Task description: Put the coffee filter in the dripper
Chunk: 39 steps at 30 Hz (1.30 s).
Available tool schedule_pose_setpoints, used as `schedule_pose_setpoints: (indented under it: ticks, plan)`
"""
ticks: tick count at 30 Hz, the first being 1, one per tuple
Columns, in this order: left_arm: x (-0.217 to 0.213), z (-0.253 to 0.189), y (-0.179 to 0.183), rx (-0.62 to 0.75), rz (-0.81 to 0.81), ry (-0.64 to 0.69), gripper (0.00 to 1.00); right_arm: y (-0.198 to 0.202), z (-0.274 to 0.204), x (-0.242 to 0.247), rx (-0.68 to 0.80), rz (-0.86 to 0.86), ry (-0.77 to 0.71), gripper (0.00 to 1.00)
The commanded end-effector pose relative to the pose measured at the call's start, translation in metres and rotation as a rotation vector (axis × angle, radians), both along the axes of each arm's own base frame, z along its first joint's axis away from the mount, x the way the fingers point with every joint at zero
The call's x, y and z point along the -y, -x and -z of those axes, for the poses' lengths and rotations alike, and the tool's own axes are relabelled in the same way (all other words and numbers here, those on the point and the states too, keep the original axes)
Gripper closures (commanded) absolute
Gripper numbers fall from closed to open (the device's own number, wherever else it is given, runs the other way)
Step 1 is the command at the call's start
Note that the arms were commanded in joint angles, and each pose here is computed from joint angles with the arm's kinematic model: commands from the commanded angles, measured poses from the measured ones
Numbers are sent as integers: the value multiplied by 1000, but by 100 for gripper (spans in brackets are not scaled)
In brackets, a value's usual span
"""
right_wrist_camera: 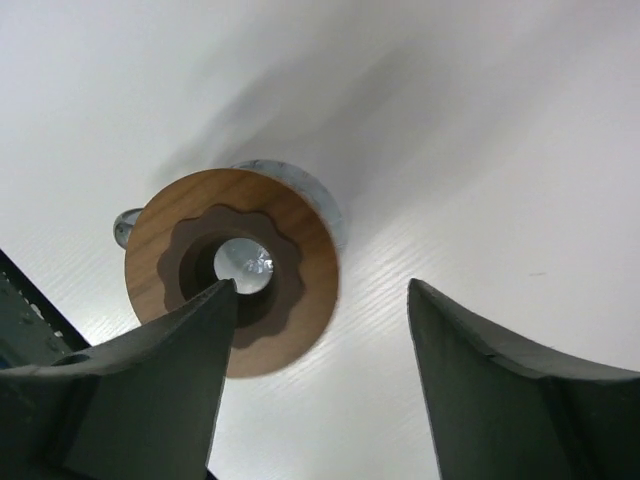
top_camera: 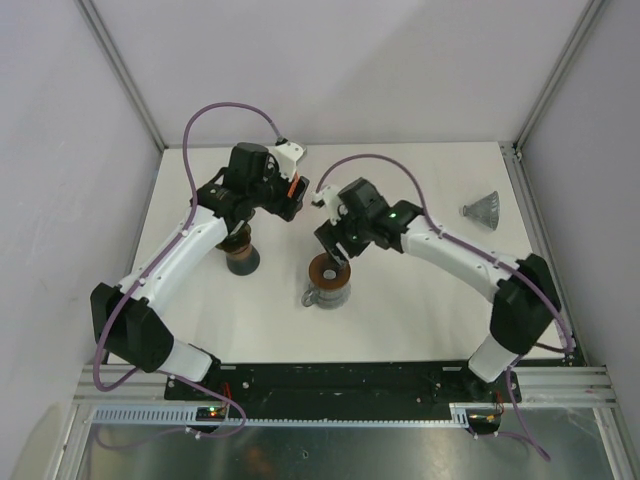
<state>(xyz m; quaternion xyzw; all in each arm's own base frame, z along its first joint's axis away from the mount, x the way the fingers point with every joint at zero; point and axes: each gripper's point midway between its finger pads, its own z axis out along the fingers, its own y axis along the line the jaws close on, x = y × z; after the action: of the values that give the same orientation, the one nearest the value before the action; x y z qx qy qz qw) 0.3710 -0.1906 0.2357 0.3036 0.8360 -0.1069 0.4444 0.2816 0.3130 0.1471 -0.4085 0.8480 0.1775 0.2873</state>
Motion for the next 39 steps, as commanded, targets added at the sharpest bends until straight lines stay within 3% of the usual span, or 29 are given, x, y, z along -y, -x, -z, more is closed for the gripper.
schedule_pose_setpoints:
  ticks: [1,3,6,11,14,19,22,27,32,39]
  plan:
    - [-2,-19,2,49,12,21,21,-21,-71,18,142,57,-153,17]
    - [-2,-19,2,51,13,21,21,-30,-88,32,180,96,-182,5]
    - [-2,-20,2,52,12,22,21,-56,-113,75,259,244,-201,1]
    - [-2,-22,3,56,12,22,21,-105,-144,193,409,722,-241,1]
    - [-2,-22,3,56,14,24,21,-114,-147,264,450,986,-289,1]
    - [0,-21,4,52,21,29,21,-123,-126,339,358,1188,-423,13]
    - [1,-21,5,50,27,34,21,-135,-93,374,261,1258,-464,18]
    - [-1,-21,6,52,23,31,21,-152,-39,406,204,1339,-364,21]
    - [-1,-21,5,52,21,26,21,-165,1,420,163,1345,-303,24]
    - [-2,-18,4,46,18,22,21,-182,46,416,109,1244,-277,38]
